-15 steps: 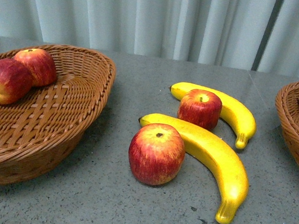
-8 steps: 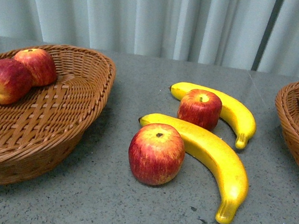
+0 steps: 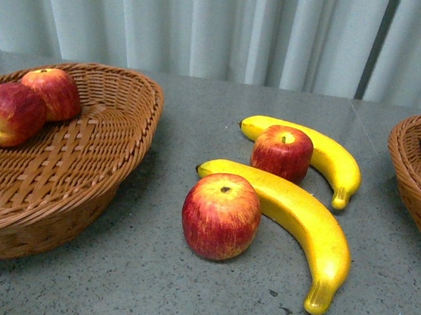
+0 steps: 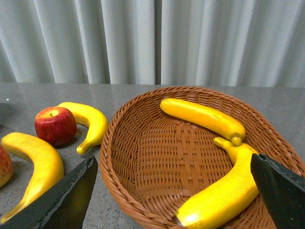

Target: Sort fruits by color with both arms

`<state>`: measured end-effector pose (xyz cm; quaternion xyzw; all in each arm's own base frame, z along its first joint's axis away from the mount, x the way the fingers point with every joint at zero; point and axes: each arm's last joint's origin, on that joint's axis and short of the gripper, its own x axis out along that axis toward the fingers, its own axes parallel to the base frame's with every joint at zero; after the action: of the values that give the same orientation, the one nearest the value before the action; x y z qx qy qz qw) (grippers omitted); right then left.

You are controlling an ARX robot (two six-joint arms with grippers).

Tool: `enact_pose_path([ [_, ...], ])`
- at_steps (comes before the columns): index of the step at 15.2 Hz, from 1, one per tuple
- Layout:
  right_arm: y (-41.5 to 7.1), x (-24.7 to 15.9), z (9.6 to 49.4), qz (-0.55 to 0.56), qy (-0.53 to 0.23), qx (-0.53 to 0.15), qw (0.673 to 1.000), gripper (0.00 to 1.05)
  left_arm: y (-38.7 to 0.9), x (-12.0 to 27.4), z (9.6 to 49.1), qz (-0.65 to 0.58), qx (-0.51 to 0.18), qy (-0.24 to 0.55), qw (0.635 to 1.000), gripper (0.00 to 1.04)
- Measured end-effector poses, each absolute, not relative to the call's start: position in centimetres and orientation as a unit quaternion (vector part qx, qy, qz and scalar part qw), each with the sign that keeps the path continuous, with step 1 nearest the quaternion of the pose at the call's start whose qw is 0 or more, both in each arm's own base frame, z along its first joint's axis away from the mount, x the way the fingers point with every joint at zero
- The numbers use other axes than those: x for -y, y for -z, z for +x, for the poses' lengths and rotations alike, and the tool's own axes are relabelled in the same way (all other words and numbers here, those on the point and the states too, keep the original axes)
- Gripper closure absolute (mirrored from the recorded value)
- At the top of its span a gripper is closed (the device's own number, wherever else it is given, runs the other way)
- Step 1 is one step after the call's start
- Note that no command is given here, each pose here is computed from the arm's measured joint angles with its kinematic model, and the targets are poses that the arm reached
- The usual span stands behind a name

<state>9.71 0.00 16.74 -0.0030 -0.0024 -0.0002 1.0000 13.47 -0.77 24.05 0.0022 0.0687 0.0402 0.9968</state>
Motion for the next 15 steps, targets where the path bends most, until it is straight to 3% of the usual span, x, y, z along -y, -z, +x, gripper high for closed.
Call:
enact_pose_path([
  [2,-16.7,0.0,9.7,-0.003,0.0,0.002,1.0,0.07,-27.8,2.9,19.0,0.05,-0.059,0.07,0.995,0.07],
  [5,-16.7,0.0,9.7,-0.003,0.0,0.002,1.0,0.07,-25.6,10.4,26.8,0.119,-0.177,0.245,0.946,0.07],
  [8,-16.7,0.0,9.7,-0.003,0.0,0.002,1.0,0.07,-21.2,15.7,27.8,0.166,-0.252,0.328,0.895,0.07],
  [10,-16.7,0.0,9.7,-0.003,0.0,0.002,1.0,0.07,-19.4,17.4,27.5,0.183,-0.266,0.356,0.877,0.07],
  [15,-16.7,0.0,9.7,-0.003,0.0,0.002,1.0,0.07,-17.4,18.6,28.1,0.205,-0.26,0.371,0.868,0.07],
])
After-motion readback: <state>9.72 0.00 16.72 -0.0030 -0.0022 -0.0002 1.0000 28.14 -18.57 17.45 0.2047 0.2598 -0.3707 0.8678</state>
